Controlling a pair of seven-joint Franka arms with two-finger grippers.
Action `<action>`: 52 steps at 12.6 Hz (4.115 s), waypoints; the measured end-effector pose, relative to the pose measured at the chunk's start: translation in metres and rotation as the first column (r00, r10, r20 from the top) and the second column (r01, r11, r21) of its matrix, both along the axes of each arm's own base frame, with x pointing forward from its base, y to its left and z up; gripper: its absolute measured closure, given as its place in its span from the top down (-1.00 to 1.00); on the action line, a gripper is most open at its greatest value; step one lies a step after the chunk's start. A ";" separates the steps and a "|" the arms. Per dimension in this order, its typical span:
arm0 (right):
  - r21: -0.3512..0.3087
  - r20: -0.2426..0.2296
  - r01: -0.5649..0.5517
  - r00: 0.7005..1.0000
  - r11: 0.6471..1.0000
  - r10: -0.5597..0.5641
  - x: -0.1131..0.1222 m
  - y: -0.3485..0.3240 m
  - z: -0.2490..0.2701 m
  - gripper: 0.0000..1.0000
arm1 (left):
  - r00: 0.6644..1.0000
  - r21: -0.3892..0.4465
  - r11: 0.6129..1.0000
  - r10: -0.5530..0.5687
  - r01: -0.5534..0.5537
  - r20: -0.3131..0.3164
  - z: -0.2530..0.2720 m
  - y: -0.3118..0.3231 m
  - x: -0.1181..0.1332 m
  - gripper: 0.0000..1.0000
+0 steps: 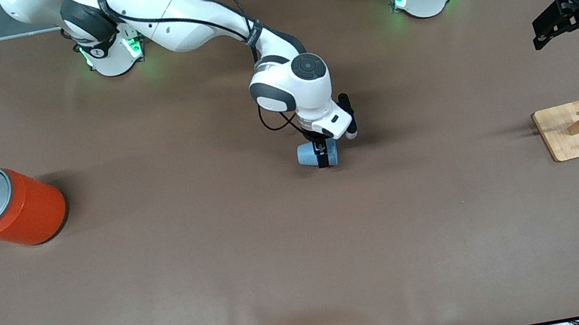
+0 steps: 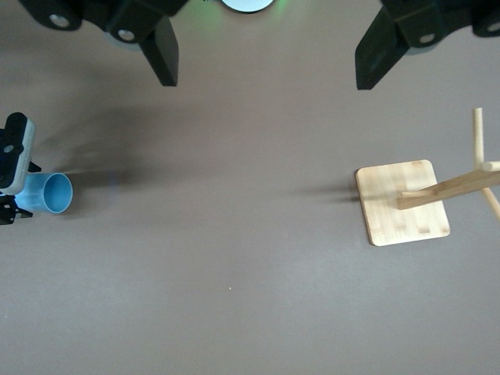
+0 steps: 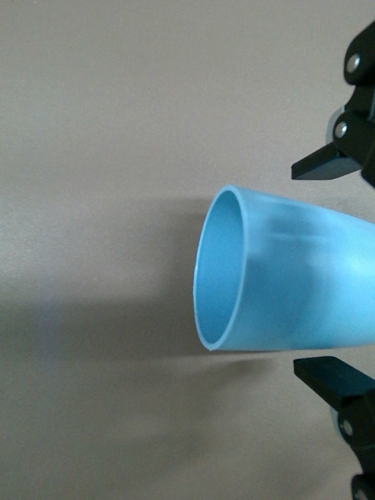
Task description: Flip cup
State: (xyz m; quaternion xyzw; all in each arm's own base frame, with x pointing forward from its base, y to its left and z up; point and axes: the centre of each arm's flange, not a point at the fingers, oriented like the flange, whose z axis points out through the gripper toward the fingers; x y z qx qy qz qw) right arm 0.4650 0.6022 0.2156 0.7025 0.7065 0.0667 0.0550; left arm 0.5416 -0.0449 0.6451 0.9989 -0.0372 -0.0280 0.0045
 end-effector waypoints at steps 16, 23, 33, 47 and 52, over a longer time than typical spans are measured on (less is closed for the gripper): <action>-0.026 -0.123 0.272 0.954 0.962 -0.273 0.100 -0.116 0.150 1.00 | 1.000 -0.068 0.998 0.000 -0.001 -0.005 -0.004 -0.006 0.003 1.00; 0.019 -0.153 0.623 0.775 0.782 -0.613 0.247 -0.373 0.197 1.00 | 1.000 -0.078 0.997 0.009 -0.010 -0.005 -0.003 -0.002 0.004 1.00; -0.071 -0.163 0.972 0.209 0.223 -0.964 0.198 -0.525 0.356 1.00 | 1.000 -0.079 0.997 0.009 -0.009 -0.005 -0.003 -0.002 0.004 1.00; -0.055 -0.218 0.972 -0.233 -0.227 -0.948 0.113 -0.601 0.461 1.00 | 1.000 -0.082 0.997 0.007 -0.008 -0.006 -0.004 -0.003 0.004 1.00; -0.112 -0.199 0.970 -0.233 -0.214 -0.952 0.115 -0.605 0.445 1.00 | 1.000 -0.103 0.995 0.003 -0.003 -0.008 -0.003 -0.007 0.003 1.00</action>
